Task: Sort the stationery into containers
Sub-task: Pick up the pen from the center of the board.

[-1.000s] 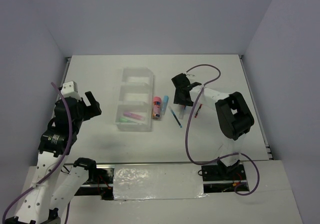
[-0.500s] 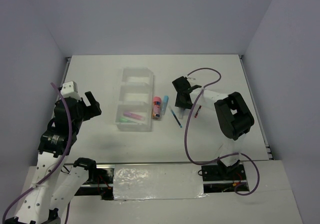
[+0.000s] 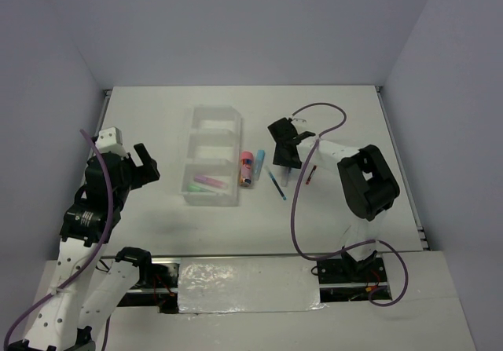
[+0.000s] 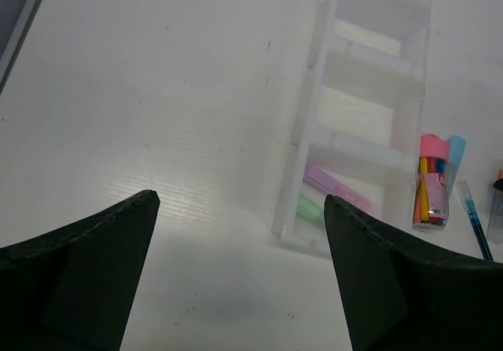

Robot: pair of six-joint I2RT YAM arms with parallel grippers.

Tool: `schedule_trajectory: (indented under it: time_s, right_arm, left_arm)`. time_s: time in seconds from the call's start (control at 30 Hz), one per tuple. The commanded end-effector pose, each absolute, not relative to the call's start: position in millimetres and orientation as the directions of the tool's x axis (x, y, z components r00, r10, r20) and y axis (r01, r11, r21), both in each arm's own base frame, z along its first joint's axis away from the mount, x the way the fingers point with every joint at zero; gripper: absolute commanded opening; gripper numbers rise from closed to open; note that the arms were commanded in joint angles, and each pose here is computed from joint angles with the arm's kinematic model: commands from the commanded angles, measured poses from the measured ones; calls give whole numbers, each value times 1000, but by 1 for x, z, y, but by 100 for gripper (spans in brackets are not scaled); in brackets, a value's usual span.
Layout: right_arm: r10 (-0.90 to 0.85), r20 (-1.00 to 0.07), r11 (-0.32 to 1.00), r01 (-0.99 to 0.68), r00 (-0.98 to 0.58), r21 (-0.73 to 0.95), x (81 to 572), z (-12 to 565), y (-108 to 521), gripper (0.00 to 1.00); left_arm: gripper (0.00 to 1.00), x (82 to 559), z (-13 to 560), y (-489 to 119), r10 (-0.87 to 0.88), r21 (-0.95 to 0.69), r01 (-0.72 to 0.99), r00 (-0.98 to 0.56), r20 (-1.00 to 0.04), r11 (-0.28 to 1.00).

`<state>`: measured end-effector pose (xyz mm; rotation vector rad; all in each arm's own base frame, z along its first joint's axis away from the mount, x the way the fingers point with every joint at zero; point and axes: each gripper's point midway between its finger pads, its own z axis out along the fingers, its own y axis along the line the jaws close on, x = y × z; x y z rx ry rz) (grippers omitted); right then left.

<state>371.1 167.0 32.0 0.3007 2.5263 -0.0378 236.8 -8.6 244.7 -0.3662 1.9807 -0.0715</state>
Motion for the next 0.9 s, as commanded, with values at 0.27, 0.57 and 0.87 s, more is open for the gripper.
schedule_trajectory:
  time_s: [0.27, 0.57, 0.87]
  right_arm:
    - [217, -574, 974, 210, -789, 80, 382, 39, 185, 48]
    - [205, -531, 977, 207, -822, 58, 377, 18, 186, 42]
    - [158, -542, 987, 140, -825, 75, 381, 27, 195, 0]
  left_arm:
    - [99, 242, 255, -11, -277, -222, -192, -347, -896, 956]
    - [99, 242, 255, -12, -277, -222, -191, -348, -895, 956]
    - [99, 242, 253, -12, -275, -220, -189, -354, -894, 957]
